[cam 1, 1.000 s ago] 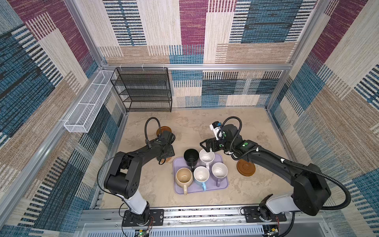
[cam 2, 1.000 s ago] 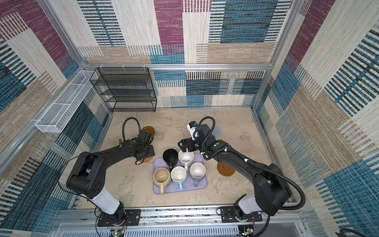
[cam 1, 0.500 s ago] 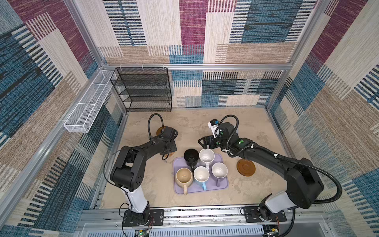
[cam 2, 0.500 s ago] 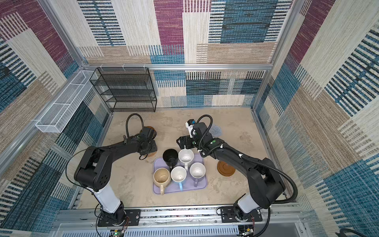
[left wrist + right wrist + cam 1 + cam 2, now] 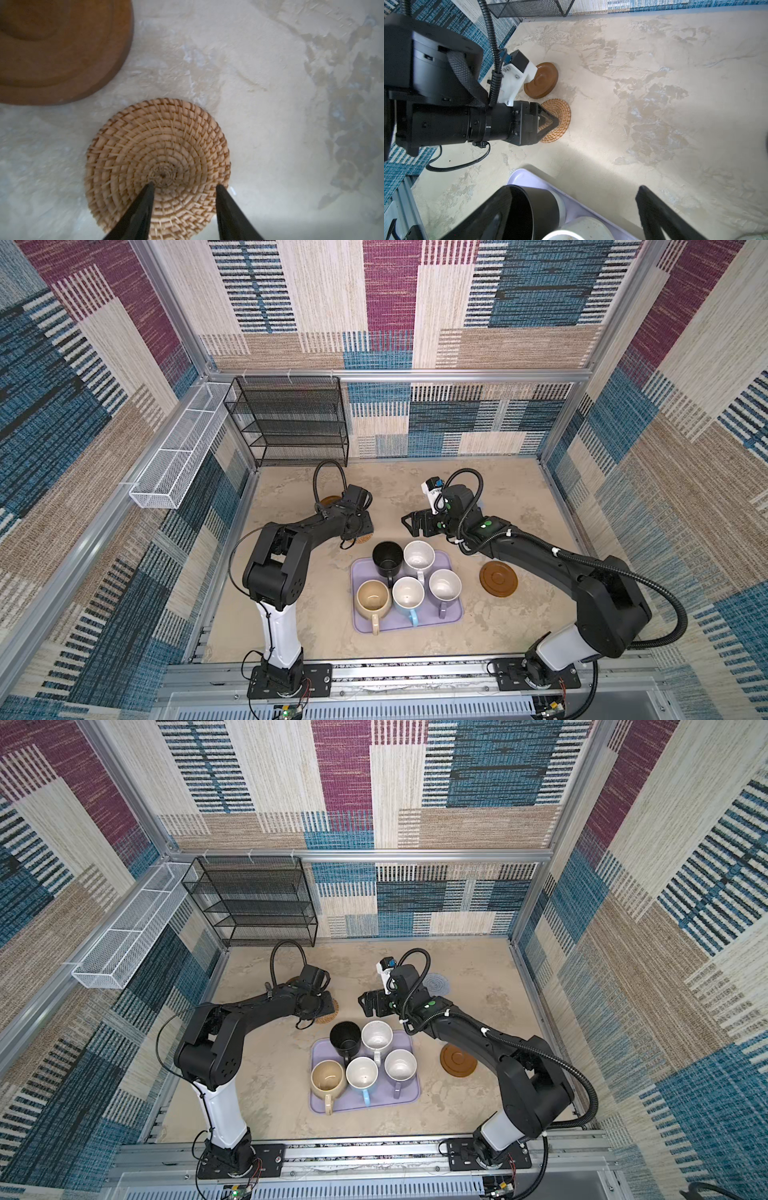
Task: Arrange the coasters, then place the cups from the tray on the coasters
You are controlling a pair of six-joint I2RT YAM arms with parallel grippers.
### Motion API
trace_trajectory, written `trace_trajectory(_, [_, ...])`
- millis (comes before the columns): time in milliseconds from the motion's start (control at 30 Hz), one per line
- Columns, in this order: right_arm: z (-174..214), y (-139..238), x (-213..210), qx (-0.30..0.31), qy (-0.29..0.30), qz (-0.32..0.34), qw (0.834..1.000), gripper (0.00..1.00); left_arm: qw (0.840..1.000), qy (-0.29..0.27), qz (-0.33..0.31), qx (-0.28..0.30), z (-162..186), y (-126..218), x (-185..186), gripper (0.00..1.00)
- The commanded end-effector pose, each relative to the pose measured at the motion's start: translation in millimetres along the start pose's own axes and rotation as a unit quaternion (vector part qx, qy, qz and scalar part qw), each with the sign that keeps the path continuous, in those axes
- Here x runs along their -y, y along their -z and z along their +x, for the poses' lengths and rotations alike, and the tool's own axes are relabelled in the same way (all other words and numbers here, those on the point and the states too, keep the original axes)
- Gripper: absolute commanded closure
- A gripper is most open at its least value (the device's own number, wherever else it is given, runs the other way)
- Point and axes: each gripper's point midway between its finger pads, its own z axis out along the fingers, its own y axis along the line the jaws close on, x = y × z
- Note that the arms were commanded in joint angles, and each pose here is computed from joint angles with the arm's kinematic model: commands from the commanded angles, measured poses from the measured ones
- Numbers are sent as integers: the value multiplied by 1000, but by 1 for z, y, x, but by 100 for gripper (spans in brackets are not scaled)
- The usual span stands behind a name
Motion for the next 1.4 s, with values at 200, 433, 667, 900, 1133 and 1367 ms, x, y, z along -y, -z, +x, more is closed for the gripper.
trace_trajectory(200, [-16,-9,8,11,-5,-12,1000,4,998,1,8,-61,6,-20,16,48])
trace_trajectory(433, [-11,-12,16,6,-15,-14,1000,4,998,-6,-22,-50,-15,-33,14,48])
trace_trajectory(667, [-7,-16,20,4,-19,-15,1000,4,999,-10,-34,-41,-27,-32,13,47])
trace_trajectory(900, [-9,-21,17,3,-20,-23,1000,4,999,2,-28,-41,-32,-34,7,47])
trace_trajectory(1133, [-9,-22,17,2,-21,-24,999,4,999,-7,-21,-39,-36,-31,11,45])
trace_trajectory(1367, [-13,-21,15,3,-20,-26,999,4,999,-10,-10,-34,-44,-23,20,42])
